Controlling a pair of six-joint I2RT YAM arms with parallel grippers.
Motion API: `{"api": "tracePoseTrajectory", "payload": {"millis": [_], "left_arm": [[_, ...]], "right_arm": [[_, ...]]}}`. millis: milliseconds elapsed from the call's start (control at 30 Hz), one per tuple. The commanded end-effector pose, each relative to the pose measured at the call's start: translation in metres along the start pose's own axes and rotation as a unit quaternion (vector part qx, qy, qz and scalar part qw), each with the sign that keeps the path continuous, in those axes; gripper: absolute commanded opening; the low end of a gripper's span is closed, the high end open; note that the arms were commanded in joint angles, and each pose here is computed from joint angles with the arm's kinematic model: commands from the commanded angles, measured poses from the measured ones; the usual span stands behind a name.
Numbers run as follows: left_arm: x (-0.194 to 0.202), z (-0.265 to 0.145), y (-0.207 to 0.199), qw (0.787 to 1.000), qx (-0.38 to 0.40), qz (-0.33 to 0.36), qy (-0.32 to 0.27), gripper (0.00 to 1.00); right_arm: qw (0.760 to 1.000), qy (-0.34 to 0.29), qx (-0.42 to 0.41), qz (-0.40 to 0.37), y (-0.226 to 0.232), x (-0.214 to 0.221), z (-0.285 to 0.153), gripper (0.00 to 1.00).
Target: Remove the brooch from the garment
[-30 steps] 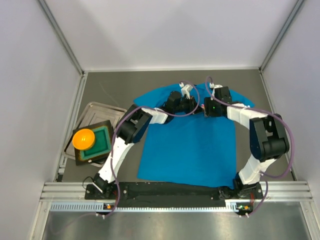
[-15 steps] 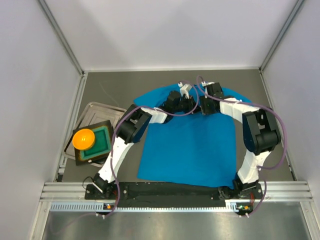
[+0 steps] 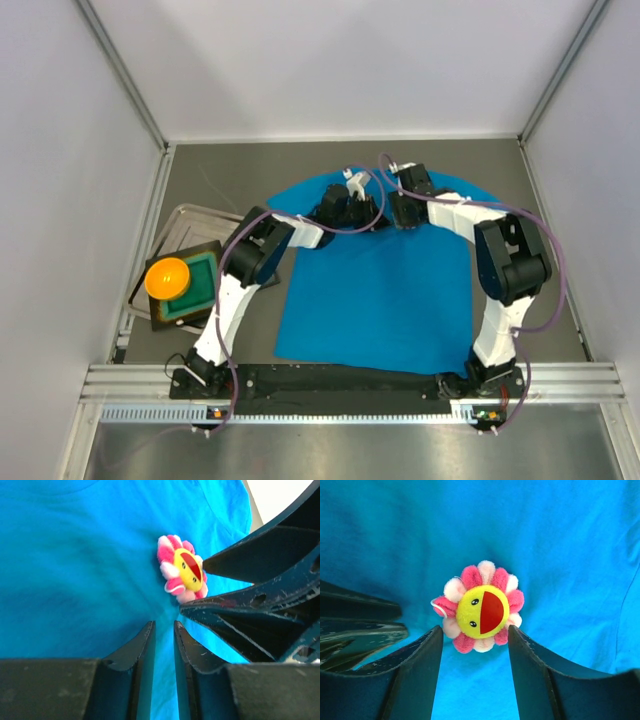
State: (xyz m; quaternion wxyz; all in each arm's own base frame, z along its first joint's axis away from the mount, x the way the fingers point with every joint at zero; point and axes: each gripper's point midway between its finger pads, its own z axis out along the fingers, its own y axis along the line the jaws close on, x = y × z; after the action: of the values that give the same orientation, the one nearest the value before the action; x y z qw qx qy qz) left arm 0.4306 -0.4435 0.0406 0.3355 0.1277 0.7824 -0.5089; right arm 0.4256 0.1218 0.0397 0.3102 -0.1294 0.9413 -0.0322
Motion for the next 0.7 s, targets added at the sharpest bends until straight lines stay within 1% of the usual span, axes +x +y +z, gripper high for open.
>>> {"api": "tracePoseTrajectory", "payload": {"millis": [0,200,333,500,667], "left_arm": [[-0.045,-0.028,-0.026,0.999,0.020,0.027,-0.042,0.26],[-0.042,-0.039,-0.009,0.999,-0.003,0.018,-0.044,0.26],[-0.041,-0.042,0.003,0.999,-0.015,-0.002,-0.045,0.25],[-0.041,-0.044,0.006,0.999,-0.016,-0.006,-0.046,0.26],[-0.040,-0.043,0.005,0.999,-0.012,-0.009,-0.047,0.26]], "right_arm": [[0.998,-0.051,0.026,-0.005,0.001,-0.034,-0.010,0.55],[0.997,-0.060,0.035,-0.015,0.012,-0.041,-0.013,0.56],[0.997,-0.059,0.046,0.011,0.010,-0.042,-0.013,0.57],[0.996,-0.043,0.073,0.034,0.006,-0.042,-0.003,0.56],[0.996,-0.027,0.072,0.042,0.009,-0.035,0.005,0.54]]}}
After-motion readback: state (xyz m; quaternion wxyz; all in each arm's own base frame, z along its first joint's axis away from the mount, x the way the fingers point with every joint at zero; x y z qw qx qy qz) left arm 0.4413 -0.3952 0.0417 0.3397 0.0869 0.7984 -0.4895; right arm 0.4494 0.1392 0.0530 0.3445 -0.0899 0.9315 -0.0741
